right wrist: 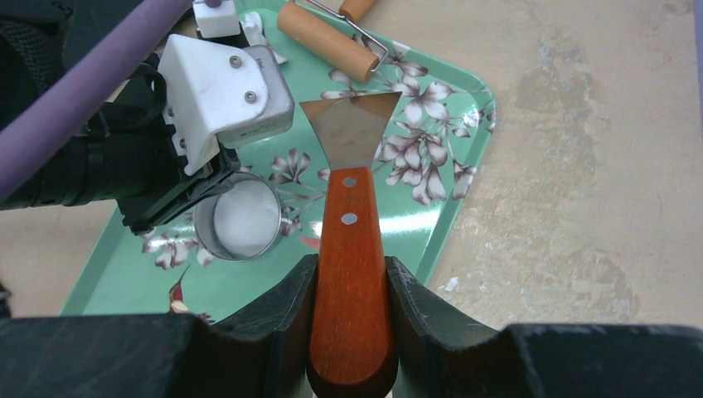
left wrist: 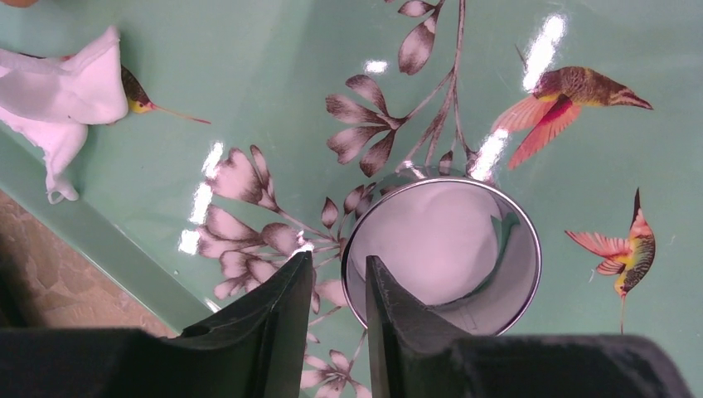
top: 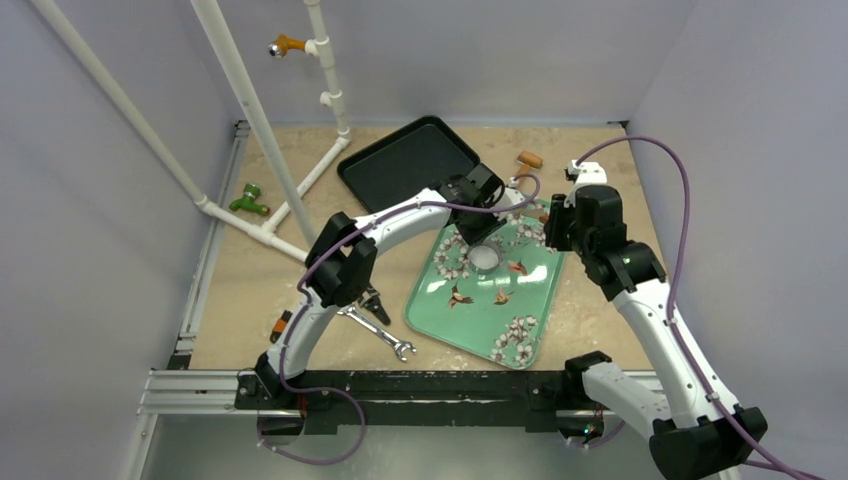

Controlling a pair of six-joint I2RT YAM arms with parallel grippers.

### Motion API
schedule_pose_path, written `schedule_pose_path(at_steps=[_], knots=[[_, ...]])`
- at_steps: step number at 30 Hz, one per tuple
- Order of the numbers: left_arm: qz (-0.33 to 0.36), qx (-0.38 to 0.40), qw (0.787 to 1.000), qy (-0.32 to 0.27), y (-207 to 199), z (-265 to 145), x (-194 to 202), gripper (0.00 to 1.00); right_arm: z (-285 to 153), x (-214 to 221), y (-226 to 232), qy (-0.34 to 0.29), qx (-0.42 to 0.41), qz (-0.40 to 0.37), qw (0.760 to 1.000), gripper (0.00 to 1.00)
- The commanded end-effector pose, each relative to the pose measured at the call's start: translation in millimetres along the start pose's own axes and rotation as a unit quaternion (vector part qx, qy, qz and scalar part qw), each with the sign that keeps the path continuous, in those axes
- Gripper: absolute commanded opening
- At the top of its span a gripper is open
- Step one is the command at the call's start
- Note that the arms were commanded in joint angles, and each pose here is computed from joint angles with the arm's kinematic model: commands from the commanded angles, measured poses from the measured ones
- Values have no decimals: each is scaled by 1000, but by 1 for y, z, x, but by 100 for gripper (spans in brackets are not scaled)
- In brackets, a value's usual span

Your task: Roll out the dumpling wrappers from the dough

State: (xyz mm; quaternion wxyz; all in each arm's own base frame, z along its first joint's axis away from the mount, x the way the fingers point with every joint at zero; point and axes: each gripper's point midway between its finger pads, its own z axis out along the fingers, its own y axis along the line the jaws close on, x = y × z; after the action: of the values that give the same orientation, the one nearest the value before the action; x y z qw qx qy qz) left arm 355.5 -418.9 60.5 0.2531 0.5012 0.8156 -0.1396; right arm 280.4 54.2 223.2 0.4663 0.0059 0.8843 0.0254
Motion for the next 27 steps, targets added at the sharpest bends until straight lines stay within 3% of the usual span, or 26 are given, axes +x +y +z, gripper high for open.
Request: schedule_pose_path(at_steps=[1, 6, 9, 19, 27], knots=[[0, 1, 1000, -8, -2, 3, -5, 26, -8, -10, -2, -27, -2, 2, 1000, 0], [4, -9, 1000, -11, 3, 4, -10, 19, -8, -12, -2, -27, -2, -1, 1000, 0], [16, -11, 999, -33, 6, -8, -26, 0, -8, -14, -2, -29, -1, -1, 1000, 0], [29, 44, 997, -59, -17, -47, -38, 0, -1, -12, 0, -23, -5, -8, 1000, 0], [20, 75, 991, -107, -13, -77, -64, 0, -2, -23, -6, -38, 13, -4, 999, 0]])
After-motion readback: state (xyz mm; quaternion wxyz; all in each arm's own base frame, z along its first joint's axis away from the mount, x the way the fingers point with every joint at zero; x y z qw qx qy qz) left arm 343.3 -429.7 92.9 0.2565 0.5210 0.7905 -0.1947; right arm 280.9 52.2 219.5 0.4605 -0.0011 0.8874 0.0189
